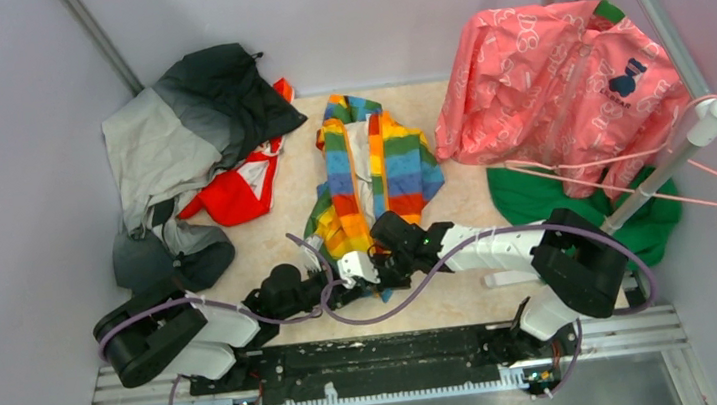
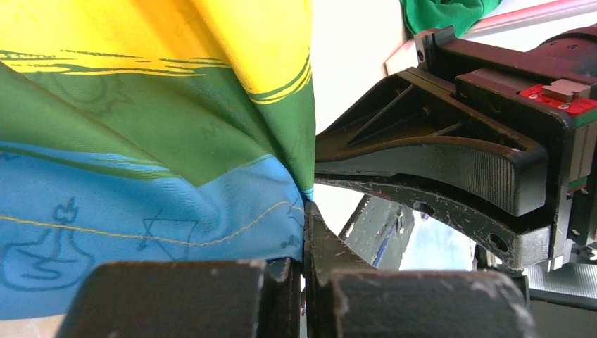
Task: Zip up the jacket
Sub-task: Zip the zipper on the jacket.
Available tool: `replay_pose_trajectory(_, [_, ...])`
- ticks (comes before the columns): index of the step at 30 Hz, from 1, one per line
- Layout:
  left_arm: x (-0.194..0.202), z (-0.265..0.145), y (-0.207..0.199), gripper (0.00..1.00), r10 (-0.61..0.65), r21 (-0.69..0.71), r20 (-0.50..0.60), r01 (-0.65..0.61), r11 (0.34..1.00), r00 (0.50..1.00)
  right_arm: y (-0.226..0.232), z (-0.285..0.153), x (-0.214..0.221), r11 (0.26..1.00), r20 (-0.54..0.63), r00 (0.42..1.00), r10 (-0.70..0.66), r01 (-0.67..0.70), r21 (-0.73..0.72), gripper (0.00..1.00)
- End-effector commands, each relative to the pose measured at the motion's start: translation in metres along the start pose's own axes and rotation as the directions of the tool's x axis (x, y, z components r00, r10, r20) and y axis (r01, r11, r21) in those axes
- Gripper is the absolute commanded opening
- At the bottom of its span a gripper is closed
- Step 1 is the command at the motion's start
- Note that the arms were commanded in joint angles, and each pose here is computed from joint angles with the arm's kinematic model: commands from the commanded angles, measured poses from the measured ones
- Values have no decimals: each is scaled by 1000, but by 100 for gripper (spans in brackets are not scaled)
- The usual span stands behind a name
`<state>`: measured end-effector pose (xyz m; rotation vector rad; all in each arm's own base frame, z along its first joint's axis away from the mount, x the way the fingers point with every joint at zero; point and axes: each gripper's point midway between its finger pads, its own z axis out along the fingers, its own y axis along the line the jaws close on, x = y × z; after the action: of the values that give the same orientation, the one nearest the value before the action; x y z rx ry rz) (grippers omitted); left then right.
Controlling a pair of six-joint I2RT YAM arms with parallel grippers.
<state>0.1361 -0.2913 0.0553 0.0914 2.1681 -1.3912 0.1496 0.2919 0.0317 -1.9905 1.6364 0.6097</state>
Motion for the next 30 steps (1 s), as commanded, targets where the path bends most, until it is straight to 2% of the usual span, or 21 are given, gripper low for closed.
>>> replay_pose_trajectory(1, [4, -4, 4, 0, -2, -13, -12, 1, 1000, 1000, -18, -13, -23, 997, 35, 999, -14, 11, 79, 0])
replay_pose_trajectory(4, [3, -4, 7, 2, -10, -30, -8, 9, 999, 1000, -7, -12, -27, 999, 52, 998, -28, 26, 26, 0])
replay_pose_trajectory(7, [3, -6, 9, 23, -22, -49, -4, 22, 999, 1000, 1, -9, -28, 999, 56, 998, -37, 38, -6, 0])
replay_pose_trajectory(12, [0, -15, 12, 45, -50, -86, 15, 51, 995, 999, 6, -4, -30, 999, 51, 998, -46, 47, -23, 0])
replay_pose_trajectory(14, [-2, -21, 13, 50, -67, -102, 32, 70, 992, 997, 8, -3, -31, 999, 54, 998, -42, 44, -30, 0])
replay_pose_trajectory(20, [4, -39, 28, 57, -214, -199, 81, 227, 953, 973, 7, -2, -33, 999, 57, 998, -38, 40, -31, 0])
replay_pose_trajectory(26, [13, -45, 34, 61, -347, -205, 154, 374, 905, 925, 7, -2, -34, 999, 60, 998, -37, 39, -31, 0])
replay_pose_trajectory(30, [15, -38, 23, 63, -381, -171, 160, 406, 898, 911, 8, -3, -34, 999, 61, 998, -35, 37, -32, 0])
